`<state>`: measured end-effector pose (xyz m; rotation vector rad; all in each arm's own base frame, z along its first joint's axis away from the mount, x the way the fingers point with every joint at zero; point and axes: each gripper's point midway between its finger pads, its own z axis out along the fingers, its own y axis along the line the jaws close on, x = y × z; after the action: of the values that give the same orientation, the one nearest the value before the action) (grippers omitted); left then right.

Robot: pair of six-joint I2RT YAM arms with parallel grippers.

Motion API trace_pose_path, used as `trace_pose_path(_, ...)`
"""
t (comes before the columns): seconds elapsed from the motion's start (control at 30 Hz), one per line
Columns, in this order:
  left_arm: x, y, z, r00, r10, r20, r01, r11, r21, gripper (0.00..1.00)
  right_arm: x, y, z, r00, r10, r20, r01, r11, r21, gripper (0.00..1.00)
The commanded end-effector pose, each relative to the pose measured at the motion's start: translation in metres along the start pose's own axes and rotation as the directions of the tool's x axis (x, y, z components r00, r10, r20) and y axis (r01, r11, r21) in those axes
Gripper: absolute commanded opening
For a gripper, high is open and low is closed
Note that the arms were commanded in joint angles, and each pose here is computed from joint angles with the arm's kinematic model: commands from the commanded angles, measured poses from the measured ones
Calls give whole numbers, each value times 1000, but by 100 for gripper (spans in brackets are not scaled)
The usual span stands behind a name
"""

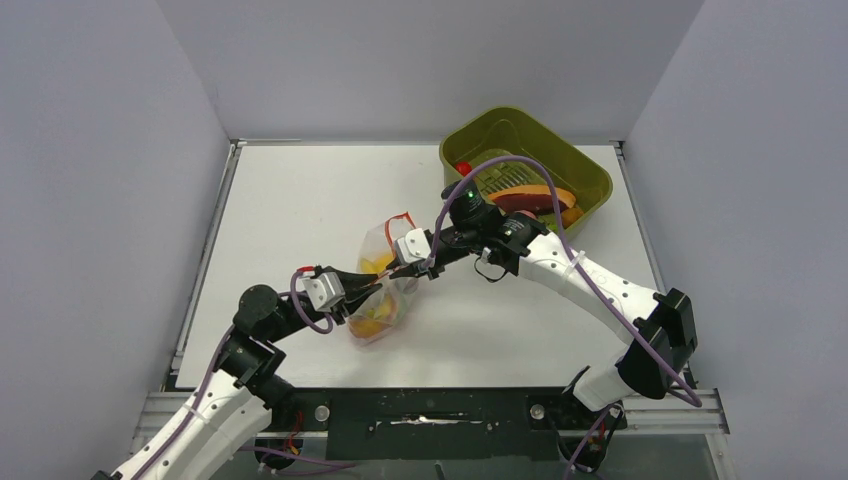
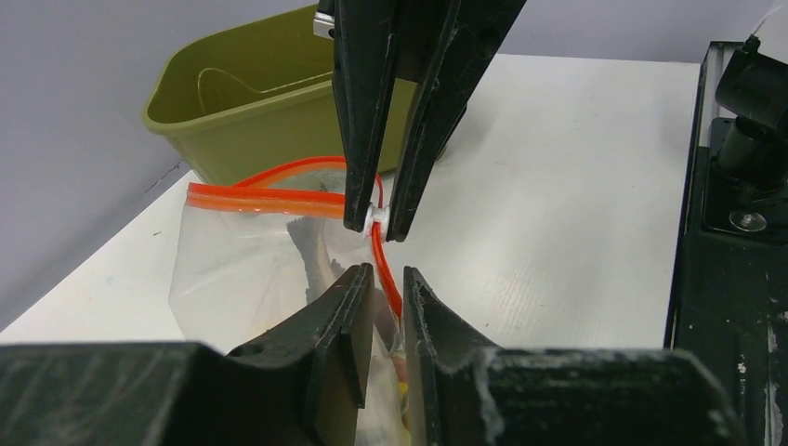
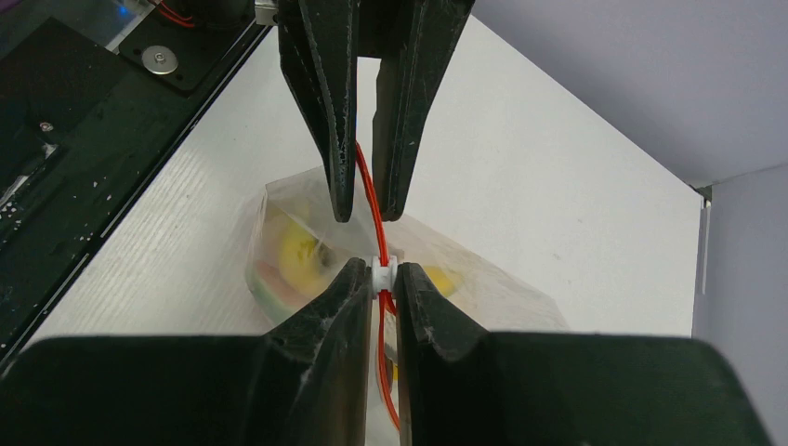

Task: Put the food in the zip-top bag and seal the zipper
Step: Zip the zipper food storage bag at the center of the board.

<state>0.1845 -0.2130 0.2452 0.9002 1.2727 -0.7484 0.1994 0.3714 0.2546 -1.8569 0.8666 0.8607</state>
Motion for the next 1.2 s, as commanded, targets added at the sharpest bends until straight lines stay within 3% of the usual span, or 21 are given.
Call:
trace_pose_path(0.0, -32, 6, 4, 994, 63, 90, -62, 998, -11, 14, -27, -11, -4, 995, -77, 55, 76, 997, 29, 0)
trace_pose_path(0.23, -28, 8, 5, 995, 59, 78, -58, 998, -22, 0, -29, -10, -1, 996, -67, 59, 66, 998, 18, 0)
trace_pose_path(0.73, -52, 8, -10, 994, 98, 47, -96, 995, -37, 0, 0, -23, -34, 996, -39, -77, 45, 996, 80, 0)
trace_pose_path(1.17, -62, 36, -31, 989, 134, -67, -145, 968, -207, 0, 14, -35, -69, 987, 6, -159, 21, 986, 163, 0)
